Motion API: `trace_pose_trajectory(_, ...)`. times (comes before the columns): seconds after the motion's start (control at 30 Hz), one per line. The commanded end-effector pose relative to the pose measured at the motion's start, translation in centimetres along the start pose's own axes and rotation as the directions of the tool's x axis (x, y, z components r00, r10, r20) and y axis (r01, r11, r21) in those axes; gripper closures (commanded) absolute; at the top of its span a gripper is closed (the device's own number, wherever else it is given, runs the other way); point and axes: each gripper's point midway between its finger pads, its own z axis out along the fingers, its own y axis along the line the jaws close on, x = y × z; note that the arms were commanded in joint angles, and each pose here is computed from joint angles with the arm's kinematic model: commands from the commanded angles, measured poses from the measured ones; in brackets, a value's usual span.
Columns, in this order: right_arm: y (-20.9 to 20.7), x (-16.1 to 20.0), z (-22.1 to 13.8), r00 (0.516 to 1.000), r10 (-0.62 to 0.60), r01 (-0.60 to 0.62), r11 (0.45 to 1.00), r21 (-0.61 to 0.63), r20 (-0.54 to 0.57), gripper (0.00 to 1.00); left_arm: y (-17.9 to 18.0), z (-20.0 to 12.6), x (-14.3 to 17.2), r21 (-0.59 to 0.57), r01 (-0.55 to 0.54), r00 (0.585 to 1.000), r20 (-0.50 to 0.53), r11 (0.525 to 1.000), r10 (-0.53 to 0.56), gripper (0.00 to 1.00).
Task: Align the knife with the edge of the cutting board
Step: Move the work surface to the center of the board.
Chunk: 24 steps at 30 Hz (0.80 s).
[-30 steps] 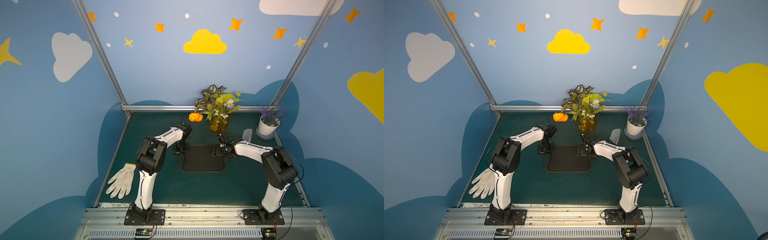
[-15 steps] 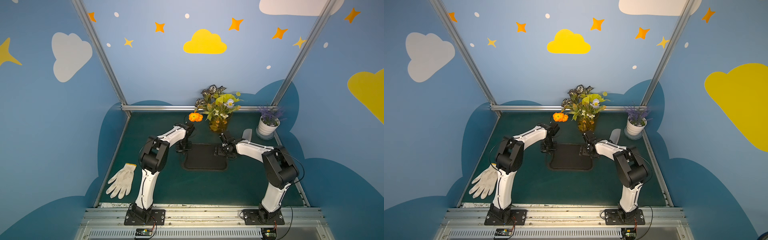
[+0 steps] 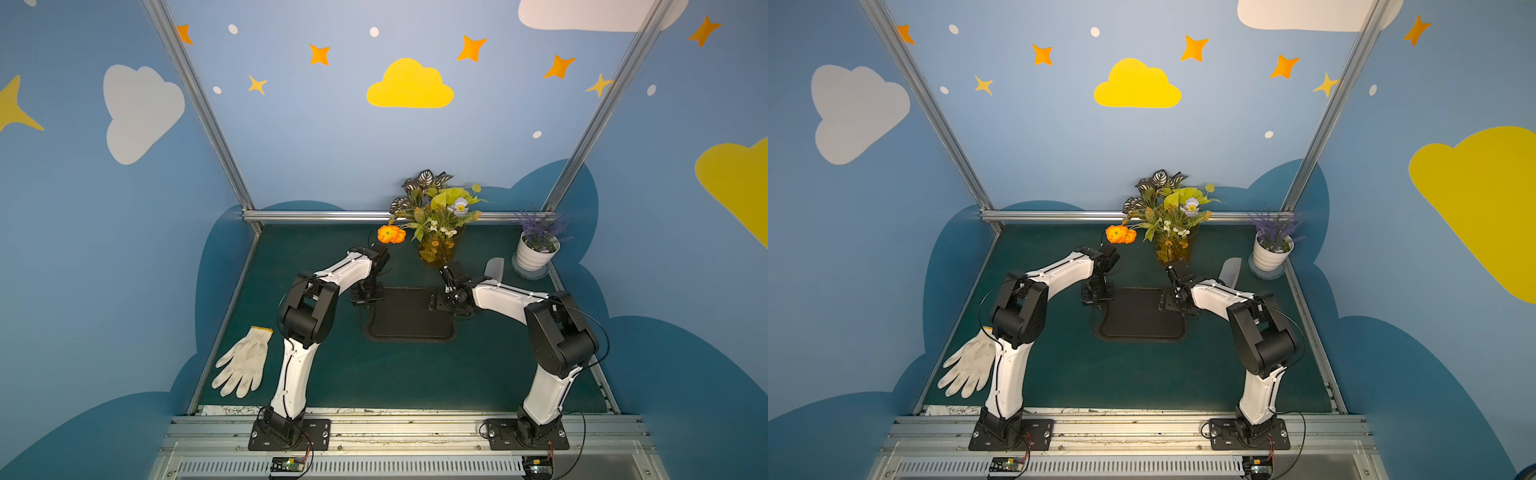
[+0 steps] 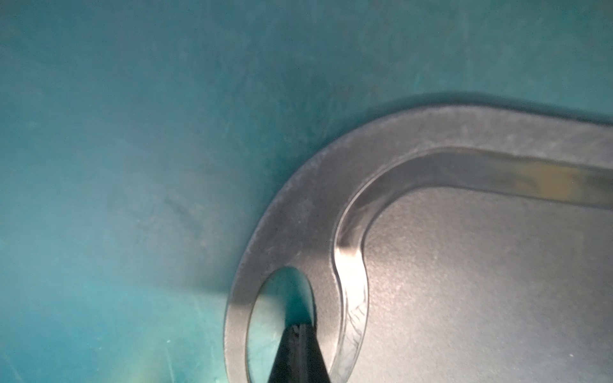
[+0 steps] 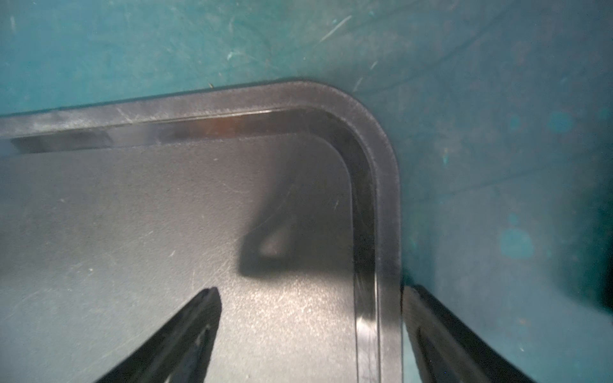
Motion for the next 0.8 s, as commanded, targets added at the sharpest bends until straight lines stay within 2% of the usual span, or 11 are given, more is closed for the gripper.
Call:
trace_pose_trajectory(0.0, -1.83, 2.07, 1.64, 0.996, 0.009, -0.004, 0.999, 0.052, -0.091, 0.09, -5.5, 2.02, -1.35, 0.178, -0.049, 0.998, 0.059, 0.983, 0.039, 0.97)
trace_pose_trajectory(0.77, -1.51, 1.15, 1.92, 0.996, 0.006, -0.001, 0.999, 0.049, -0.093, 0.08, -5.37, 1.63, -0.92, 0.175, -0.046, 0.997, 0.063, 0.984, 0.035, 0.97)
